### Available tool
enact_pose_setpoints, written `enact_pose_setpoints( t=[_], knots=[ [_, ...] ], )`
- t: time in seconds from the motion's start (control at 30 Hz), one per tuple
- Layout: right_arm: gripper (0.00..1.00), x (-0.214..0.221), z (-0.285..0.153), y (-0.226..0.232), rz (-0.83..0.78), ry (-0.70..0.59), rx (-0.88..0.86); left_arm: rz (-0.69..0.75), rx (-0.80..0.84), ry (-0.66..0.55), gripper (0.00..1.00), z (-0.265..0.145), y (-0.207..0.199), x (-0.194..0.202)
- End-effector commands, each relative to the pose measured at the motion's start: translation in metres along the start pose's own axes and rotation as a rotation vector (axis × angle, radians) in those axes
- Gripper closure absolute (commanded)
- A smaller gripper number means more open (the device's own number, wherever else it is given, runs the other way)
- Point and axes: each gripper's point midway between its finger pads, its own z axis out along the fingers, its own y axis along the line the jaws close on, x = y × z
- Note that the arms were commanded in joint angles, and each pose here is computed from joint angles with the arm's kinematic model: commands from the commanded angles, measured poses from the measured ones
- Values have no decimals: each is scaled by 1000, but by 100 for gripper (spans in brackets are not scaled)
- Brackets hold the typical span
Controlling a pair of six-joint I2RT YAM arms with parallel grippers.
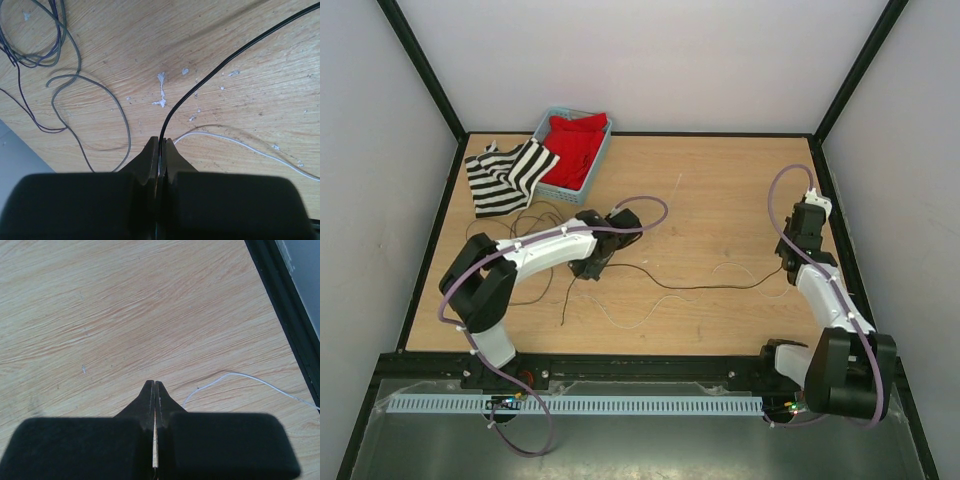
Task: Zip-tie the wires
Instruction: Straighten the cable at the center of the board.
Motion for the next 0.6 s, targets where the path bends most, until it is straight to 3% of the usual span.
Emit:
enact_pose_setpoints(
  t=[0.0, 0.57],
  knots=[
    [100, -1, 11, -3, 20, -2, 32, 10, -4, 24, 100, 9, -5, 6],
    [100, 32, 38, 6, 14, 109, 19, 27, 1, 89, 100, 34, -18, 18]
  ],
)
